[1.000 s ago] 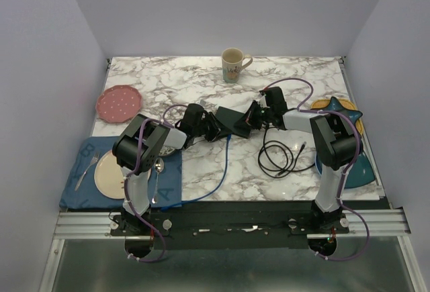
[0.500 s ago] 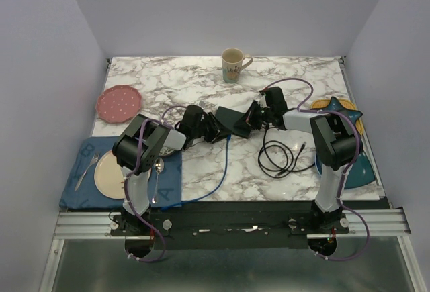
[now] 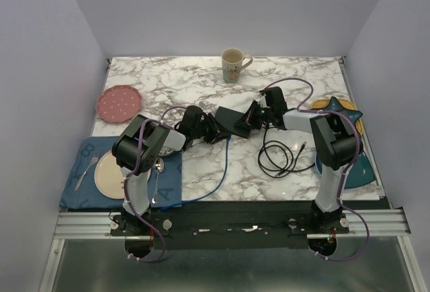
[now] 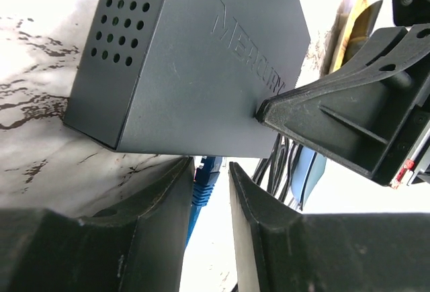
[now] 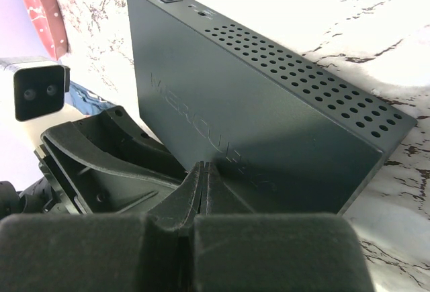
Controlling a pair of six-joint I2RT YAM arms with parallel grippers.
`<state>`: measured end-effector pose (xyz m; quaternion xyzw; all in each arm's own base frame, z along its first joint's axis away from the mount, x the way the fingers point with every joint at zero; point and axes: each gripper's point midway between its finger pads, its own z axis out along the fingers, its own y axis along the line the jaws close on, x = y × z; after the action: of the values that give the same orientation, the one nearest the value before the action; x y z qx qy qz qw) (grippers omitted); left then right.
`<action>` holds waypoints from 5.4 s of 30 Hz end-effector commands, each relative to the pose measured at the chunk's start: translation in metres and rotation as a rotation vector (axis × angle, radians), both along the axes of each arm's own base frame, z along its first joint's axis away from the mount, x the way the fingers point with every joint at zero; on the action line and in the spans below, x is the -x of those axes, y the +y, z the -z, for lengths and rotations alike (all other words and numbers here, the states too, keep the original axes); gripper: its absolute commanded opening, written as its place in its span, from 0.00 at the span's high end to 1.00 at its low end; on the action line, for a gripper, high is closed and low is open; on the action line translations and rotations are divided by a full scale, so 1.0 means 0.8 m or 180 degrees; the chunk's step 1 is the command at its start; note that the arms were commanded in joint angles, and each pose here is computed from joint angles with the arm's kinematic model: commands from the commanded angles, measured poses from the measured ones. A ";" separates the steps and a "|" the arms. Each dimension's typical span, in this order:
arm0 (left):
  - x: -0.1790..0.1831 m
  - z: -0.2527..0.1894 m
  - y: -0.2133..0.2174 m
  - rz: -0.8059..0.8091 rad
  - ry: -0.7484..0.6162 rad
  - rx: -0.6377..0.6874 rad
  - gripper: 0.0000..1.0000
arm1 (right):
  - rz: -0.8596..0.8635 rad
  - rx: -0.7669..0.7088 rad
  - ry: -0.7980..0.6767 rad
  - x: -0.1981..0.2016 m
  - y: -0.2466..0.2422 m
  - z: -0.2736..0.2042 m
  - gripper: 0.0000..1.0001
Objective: Pull the plug from the switch port
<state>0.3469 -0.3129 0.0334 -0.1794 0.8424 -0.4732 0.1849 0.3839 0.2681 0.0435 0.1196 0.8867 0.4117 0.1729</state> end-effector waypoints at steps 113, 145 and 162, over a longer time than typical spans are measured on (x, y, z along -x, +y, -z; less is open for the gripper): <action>0.008 -0.131 -0.016 0.0168 -0.0753 0.0191 1.00 | -0.0301 0.0391 -0.0742 0.089 -0.015 -0.081 0.37; -0.002 -0.227 -0.037 0.0379 -0.1164 0.0601 1.00 | -0.0397 0.0084 -0.1779 0.169 -0.038 -0.131 0.39; 0.018 -0.223 -0.052 0.0614 -0.1171 0.0699 1.00 | -0.0649 -0.0178 -0.1804 0.160 0.013 -0.151 0.38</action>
<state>0.3397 -0.3489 0.2111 -0.0470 0.7565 -0.5901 0.2779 0.2485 0.2648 0.1399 -0.0686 0.8206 0.4491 0.3466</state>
